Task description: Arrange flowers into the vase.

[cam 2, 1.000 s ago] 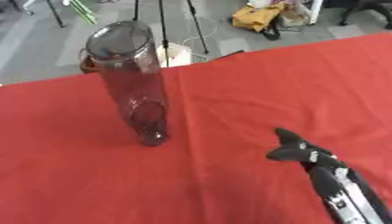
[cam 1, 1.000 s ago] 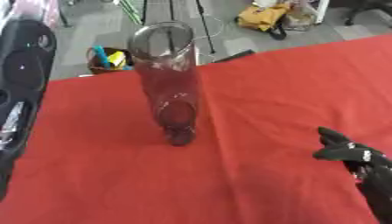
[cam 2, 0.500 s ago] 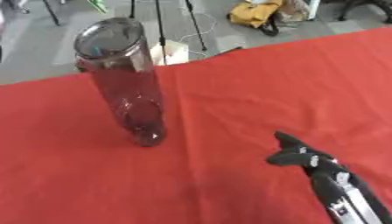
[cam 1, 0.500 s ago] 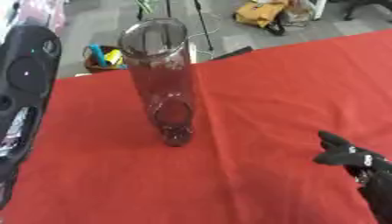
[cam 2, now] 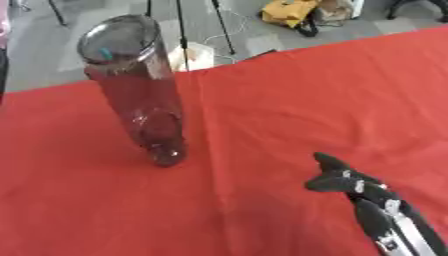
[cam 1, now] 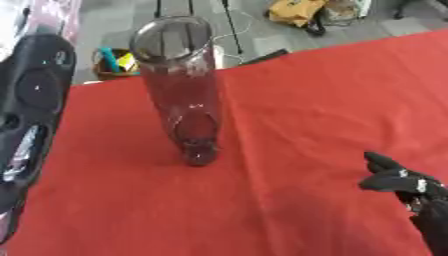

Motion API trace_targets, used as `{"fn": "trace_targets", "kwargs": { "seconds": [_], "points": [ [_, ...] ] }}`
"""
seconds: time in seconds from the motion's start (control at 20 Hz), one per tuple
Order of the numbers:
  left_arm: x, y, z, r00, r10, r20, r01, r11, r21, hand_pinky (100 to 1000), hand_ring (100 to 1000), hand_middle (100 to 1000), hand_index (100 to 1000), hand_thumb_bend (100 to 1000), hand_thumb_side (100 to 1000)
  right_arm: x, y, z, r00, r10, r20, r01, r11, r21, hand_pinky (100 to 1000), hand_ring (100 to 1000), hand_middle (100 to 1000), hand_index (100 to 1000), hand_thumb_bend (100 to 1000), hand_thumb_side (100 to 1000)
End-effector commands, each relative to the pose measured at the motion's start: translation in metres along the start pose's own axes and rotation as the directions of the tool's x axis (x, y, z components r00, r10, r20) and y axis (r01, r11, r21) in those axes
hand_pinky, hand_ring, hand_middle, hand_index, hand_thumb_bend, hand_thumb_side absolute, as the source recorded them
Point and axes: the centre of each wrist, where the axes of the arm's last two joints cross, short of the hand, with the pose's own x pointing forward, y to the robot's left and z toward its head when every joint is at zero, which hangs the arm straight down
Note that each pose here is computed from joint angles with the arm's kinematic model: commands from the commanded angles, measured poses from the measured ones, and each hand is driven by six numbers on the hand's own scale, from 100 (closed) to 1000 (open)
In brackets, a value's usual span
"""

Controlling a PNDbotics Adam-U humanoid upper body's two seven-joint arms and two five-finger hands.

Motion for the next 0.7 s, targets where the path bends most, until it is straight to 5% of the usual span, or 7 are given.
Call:
{"fn": "trace_targets", "kwargs": {
  "seconds": [0.05, 0.25, 0.7],
  "points": [
    [0.006, -0.001, -0.007, 1.000, -0.008, 0.018, 0.008, 1.000, -0.022, 100, 100, 100, 101, 268, 481, 0.005, 0.000, -0.003, 1.000, 0.014, 0.021, -0.015, 1.000, 0.006, 1000, 1000, 677, 761, 100, 974],
    [0.007, 0.003, -0.009, 0.999, -0.040, -0.004, 0.040, 0.999, -0.003, 100, 100, 100, 100, 243, 500, 0.005, 0.000, -0.002, 1.000, 0.015, 0.011, -0.015, 1.000, 0.007, 1000, 1000, 677, 761, 100, 973],
    [0.008, 0.012, -0.007, 0.965, -0.166, -0.204, 0.169, 0.986, -0.003, 100, 100, 100, 100, 157, 576, 0.004, -0.001, 0.003, 1.000, 0.000, -0.016, 0.000, 1.000, 0.002, 1000, 1000, 677, 761, 100, 972]
  ]
}}
